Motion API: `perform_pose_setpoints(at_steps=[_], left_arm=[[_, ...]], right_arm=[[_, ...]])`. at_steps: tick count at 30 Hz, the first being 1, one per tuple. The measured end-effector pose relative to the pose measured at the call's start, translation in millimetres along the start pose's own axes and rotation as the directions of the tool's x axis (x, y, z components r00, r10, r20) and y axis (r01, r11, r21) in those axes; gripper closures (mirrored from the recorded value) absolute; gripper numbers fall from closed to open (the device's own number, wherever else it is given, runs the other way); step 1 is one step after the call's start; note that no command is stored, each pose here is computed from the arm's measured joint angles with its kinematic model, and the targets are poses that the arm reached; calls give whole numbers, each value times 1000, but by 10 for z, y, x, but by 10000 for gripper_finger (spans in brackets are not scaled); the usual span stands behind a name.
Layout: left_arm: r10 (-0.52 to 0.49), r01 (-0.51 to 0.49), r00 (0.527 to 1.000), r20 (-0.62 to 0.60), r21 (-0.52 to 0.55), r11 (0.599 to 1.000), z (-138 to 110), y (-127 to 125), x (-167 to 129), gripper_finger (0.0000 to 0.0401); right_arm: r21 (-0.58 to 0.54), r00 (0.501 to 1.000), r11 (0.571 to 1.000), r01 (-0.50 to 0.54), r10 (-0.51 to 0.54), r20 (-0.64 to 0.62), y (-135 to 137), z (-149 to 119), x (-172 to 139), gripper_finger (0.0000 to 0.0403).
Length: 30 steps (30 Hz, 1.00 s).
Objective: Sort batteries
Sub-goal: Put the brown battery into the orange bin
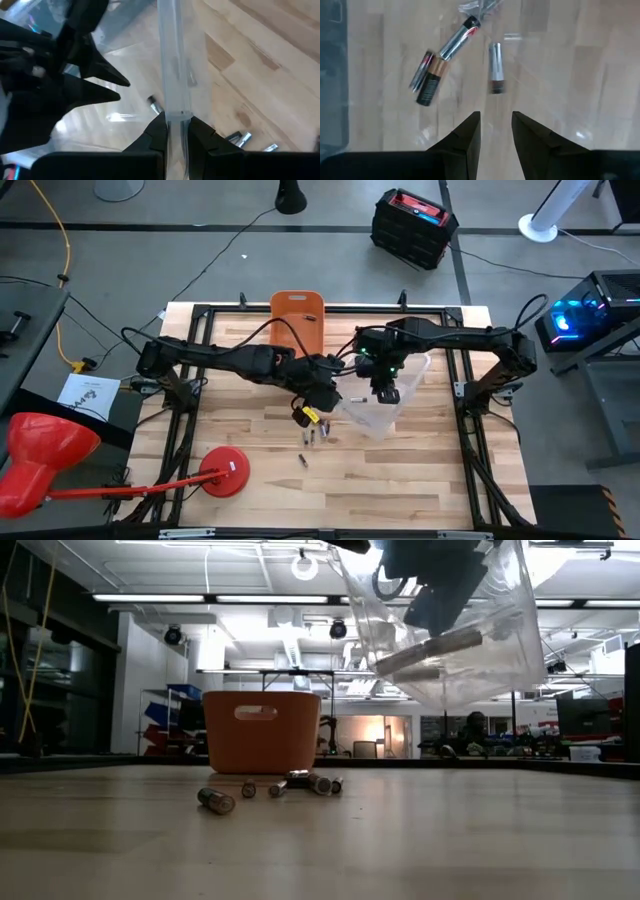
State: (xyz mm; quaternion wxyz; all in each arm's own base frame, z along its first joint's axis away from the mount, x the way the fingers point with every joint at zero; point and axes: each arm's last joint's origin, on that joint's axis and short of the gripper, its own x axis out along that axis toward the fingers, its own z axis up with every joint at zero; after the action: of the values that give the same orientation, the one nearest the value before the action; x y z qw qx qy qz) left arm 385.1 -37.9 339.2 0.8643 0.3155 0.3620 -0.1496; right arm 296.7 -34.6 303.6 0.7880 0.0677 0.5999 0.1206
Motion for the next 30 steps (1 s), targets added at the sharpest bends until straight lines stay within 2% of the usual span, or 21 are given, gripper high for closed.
perform_pose_setpoints(at_steps=[3, 8, 16, 18, 20, 22, 27, 30], left_arm=[[5, -5, 1000, -20, 10, 1000, -11, -7, 4, 378], [133, -126, 987, -94, 75, 989, 2, -2, 5, 377], [120, -114, 989, -89, 77, 991, -5, -3, -36, 374], [138, -130, 985, -99, 80, 988, -6, 2, -37, 374], [160, -152, 981, -106, 83, 985, 7, -5, -41, 374], [175, -166, 979, -106, 90, 982, 27, -18, -51, 375], [161, -150, 982, -101, 103, 983, 60, -76, -55, 375], [176, -162, 978, -109, 119, 979, 75, -96, -58, 373]], right_arm=[[-5, 1000, 1000, 17, -17, -5, -17, 18, 30, 297], [-5, 999, 1000, 15, -15, -52, -84, 77, 192, 297], [-4, 996, 1000, -4, 4, -90, -133, 126, 341, 297], [-18, 995, 999, 43, -44, -95, -140, 131, 343, 297], [-50, 979, 985, 167, -171, -110, -152, 138, 348, 297], [-89, 960, 966, 244, -253, -118, -168, 141, 345, 297], [-149, 954, 955, 258, -277, -118, -156, 154, 279, 297], [-190, 935, 933, 307, -332, -121, -152, 174, 200, 297]])
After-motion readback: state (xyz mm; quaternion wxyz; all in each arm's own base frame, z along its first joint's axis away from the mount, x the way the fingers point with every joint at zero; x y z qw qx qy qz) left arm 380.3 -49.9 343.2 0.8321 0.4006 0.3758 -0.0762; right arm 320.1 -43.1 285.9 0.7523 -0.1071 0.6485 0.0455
